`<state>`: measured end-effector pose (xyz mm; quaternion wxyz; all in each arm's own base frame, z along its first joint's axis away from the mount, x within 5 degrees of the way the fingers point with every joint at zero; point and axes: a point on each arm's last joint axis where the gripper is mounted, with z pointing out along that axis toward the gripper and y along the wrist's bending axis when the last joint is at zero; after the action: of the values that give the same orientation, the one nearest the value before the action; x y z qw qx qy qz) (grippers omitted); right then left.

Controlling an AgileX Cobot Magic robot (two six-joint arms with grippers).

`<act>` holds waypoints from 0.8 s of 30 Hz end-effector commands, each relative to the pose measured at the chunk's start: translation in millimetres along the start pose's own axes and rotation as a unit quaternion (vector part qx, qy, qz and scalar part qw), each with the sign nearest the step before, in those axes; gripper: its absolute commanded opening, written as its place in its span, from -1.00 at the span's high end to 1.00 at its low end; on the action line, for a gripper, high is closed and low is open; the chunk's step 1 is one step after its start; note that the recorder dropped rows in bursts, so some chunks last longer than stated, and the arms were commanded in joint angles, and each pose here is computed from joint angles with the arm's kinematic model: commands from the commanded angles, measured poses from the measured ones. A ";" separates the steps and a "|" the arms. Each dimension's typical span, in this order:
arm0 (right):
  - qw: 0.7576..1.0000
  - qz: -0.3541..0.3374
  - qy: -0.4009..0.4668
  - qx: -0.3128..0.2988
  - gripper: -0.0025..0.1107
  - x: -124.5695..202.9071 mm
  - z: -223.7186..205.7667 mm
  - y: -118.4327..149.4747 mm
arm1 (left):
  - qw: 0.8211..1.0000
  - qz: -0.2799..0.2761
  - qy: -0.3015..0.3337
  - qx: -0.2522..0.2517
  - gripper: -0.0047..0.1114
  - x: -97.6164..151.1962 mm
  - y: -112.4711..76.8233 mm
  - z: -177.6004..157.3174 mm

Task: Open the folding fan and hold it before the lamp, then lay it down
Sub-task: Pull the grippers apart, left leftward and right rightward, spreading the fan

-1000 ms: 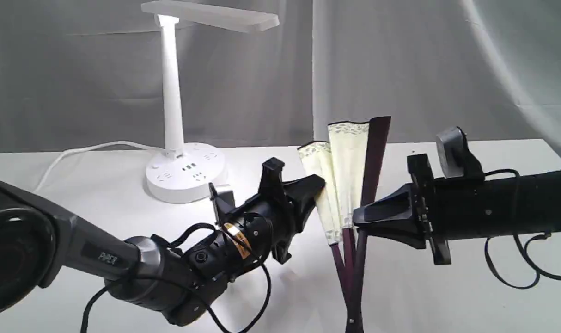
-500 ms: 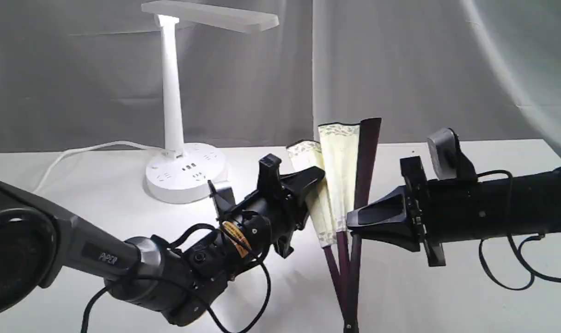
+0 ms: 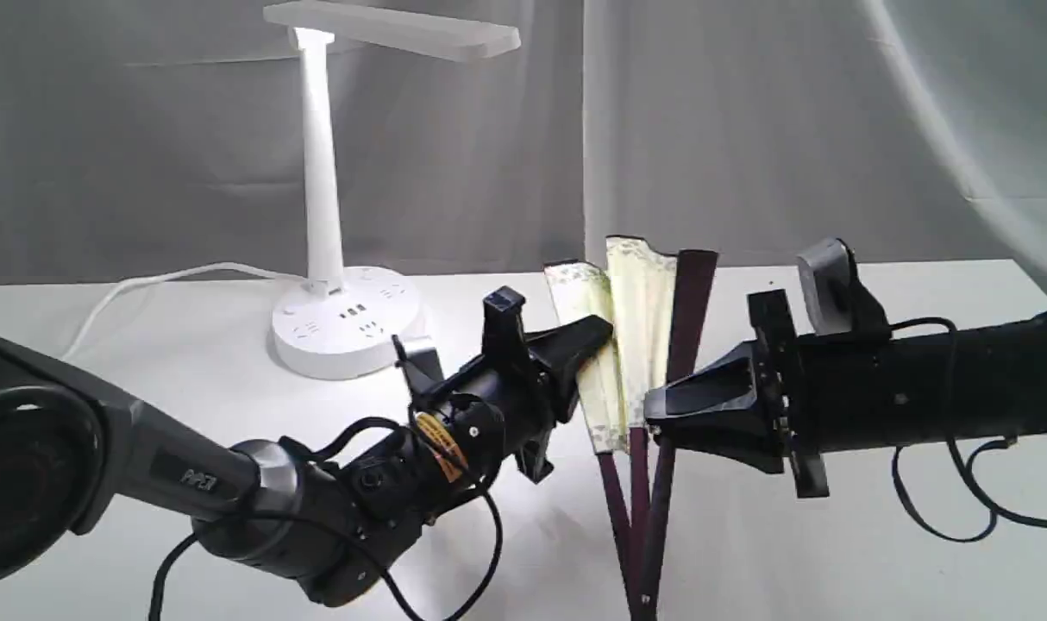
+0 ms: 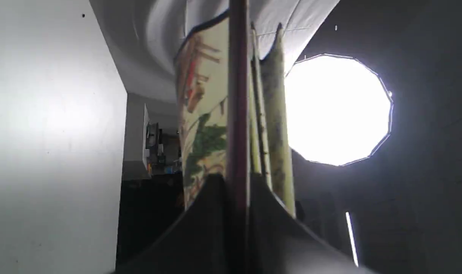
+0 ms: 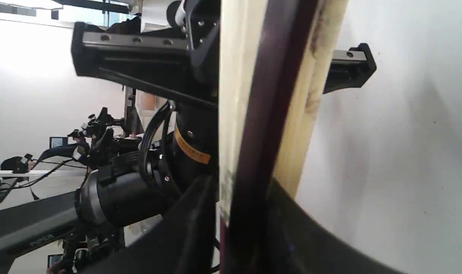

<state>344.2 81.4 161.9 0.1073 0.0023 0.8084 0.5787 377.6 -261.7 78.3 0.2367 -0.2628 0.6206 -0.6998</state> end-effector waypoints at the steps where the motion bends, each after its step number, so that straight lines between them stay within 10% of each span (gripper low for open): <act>1: 1.000 -0.004 -0.015 -0.008 0.45 -2.6 -1.0 3.7 | 1.000 -0.004 0.022 0.005 0.92 -0.6 -2.5 -1.2; 24: 0.989 0.037 -0.143 0.029 0.33 -25.4 -4.8 -4.0 | 0.998 -0.059 0.029 0.000 0.92 -7.9 -3.5 -4.0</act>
<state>366.4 74.0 161.7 0.1852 0.1108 0.8013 0.5580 379.3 -254.5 76.7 0.1773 -0.2706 0.6241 -0.7112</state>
